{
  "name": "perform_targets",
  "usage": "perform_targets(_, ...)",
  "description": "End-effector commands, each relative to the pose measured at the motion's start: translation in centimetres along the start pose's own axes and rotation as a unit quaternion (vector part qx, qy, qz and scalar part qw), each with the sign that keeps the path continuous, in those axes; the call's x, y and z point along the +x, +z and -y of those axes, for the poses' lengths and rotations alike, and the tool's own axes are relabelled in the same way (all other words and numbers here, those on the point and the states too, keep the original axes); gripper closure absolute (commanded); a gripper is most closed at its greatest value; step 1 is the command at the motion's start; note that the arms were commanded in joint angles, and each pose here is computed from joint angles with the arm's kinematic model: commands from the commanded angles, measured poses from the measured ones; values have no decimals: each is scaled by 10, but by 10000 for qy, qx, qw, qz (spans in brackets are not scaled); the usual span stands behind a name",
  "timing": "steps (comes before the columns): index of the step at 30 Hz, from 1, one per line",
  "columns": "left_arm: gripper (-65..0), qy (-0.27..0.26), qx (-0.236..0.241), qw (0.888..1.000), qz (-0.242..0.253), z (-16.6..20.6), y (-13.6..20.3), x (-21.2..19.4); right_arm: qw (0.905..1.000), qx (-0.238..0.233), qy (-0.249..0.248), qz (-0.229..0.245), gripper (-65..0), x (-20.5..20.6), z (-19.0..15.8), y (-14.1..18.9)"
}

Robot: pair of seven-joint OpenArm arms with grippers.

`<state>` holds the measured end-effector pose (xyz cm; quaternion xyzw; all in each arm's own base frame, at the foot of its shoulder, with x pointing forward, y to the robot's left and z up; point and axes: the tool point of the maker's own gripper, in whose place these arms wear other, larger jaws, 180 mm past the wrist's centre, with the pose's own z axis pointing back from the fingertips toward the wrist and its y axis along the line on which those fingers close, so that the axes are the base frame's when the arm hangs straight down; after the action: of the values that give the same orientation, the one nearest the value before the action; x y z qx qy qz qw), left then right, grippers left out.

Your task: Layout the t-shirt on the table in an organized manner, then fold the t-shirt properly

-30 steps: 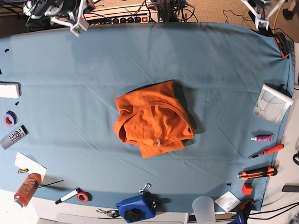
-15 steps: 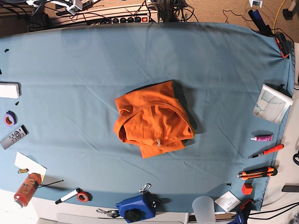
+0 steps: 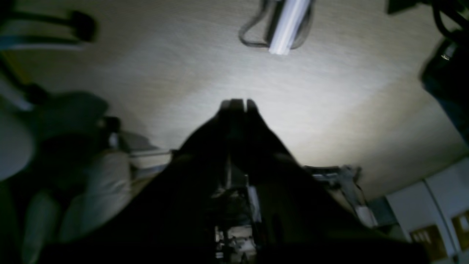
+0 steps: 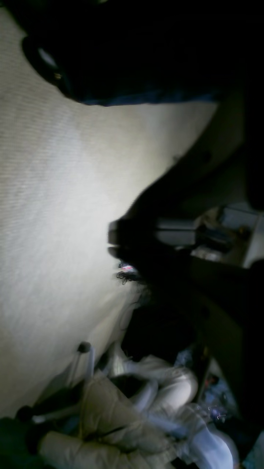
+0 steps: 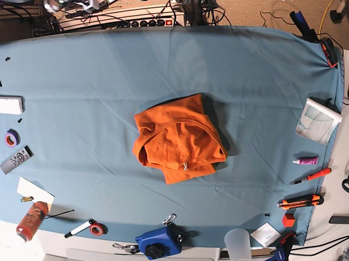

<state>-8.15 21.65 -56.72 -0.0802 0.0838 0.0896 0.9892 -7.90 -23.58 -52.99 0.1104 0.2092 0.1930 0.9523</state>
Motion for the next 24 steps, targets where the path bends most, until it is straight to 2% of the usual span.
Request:
perform_targets(1,0,7,-42,10000,-18,-2,-3,-2,9999,-53,109,-103,0,-2,5,-4)
perform_targets(7,0,306,-106,9984,474,8,-39,17,9958,-265,869,-99,0,27,14,-39)
perform_targets(10,0,298,-65,9954,912,12,-51,25,9898,-428,1356,21,0,46,20,-47)
perform_targets(13,0,342,23,9929,1138,16,-61,27,9824,-663,1743,129,0,63,30,-50)
perform_targets(16,0,542,294,9912,1173,13,-67,28,9749,-1108,1887,418,0,86,45,-47)
perform_targets(19,0,562,333,9904,1215,14,-67,30,9662,-1471,2039,567,0,100,55,-44)
perform_targets(24,0,549,314,9901,1251,16,-66,32,9625,-1600,2143,446,0,107,59,-40)
